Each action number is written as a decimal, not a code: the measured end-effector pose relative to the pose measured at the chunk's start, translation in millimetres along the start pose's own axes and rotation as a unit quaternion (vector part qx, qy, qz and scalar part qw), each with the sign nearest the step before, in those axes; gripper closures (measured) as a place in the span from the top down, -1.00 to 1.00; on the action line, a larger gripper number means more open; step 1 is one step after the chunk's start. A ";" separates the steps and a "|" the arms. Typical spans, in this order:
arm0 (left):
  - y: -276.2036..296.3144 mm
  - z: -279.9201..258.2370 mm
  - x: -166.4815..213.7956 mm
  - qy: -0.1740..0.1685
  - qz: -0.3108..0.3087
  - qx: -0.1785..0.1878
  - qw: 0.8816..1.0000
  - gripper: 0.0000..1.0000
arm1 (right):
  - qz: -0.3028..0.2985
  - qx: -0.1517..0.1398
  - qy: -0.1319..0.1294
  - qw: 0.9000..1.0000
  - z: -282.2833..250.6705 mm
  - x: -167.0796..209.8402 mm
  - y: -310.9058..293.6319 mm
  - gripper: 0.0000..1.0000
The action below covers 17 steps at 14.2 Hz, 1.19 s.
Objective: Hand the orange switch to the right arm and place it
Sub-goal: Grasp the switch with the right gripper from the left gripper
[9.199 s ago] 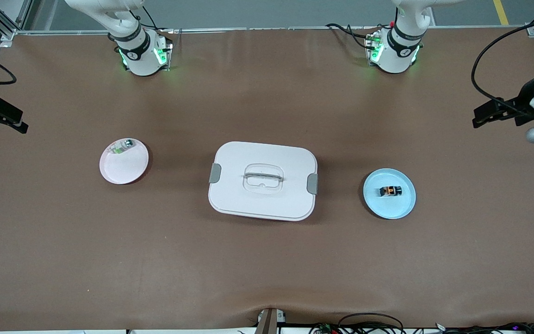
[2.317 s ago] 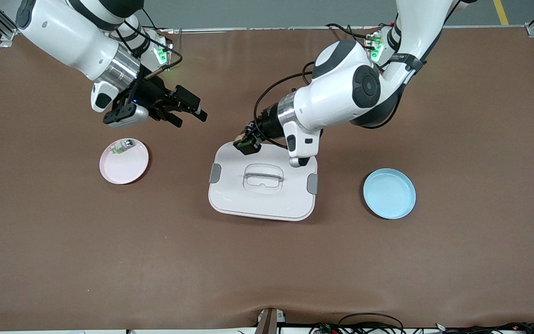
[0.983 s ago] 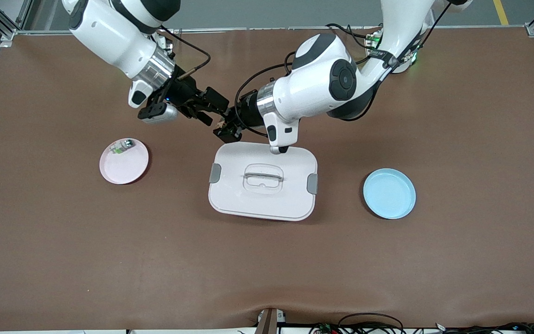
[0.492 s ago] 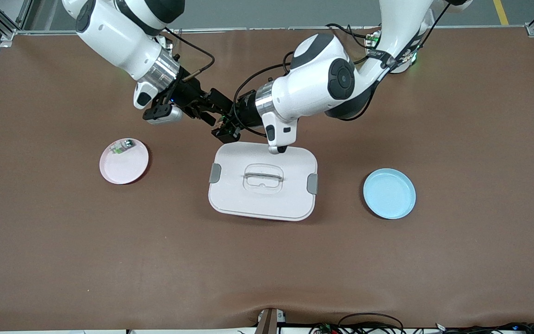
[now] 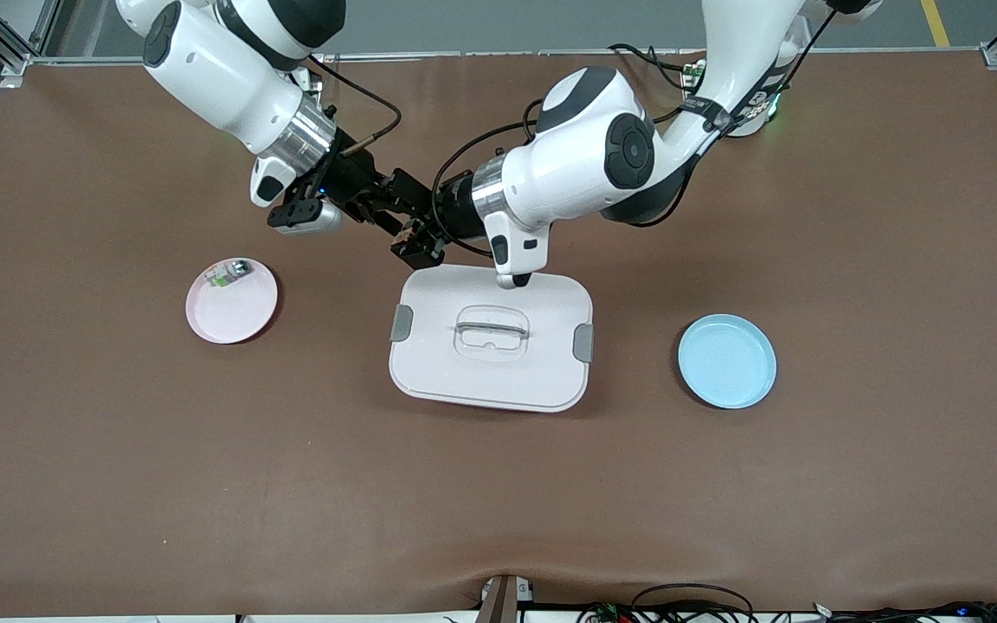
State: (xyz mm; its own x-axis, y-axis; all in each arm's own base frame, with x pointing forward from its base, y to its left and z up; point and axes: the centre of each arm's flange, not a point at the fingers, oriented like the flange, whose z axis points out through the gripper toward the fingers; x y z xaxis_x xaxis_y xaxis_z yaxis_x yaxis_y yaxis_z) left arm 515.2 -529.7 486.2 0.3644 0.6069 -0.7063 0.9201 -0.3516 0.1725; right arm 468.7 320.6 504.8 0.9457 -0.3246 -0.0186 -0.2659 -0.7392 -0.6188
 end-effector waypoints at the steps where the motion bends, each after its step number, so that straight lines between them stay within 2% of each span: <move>1: 0.1 0.4 0.3 0.000 0.000 0.000 1.000 0.44 | 0.000 0.000 0.000 1.000 0.1 0.1 0.2 0.89; 2: 0.1 1.4 1.0 0.000 -0.001 0.001 1.000 0.44 | 0.000 0.001 0.000 1.000 -0.6 0.1 -0.6 0.74; 4: -0.2 4.1 2.1 0.000 -0.002 0.002 1.000 0.44 | -0.001 0.002 0.001 1.000 -1.7 0.1 -2.0 0.24; 6: 1.0 2.4 2.5 0.000 -0.002 0.000 1.000 0.44 | 0.001 -0.002 -0.001 1.000 -0.5 2.2 1.9 -0.15; 17: 2.1 1.1 1.8 -0.001 -0.001 -0.004 1.000 0.44 | -0.007 0.000 0.001 1.000 -1.8 3.2 1.2 -0.15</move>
State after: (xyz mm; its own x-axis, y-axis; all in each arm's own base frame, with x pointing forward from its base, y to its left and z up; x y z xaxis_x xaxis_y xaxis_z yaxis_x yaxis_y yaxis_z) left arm 517.6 -530.1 484.5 0.3620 0.6069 -0.7076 0.9220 -0.3451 0.1757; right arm 471.1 317.6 505.4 0.9486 -0.3165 -0.0084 -0.2536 -0.7434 -0.6190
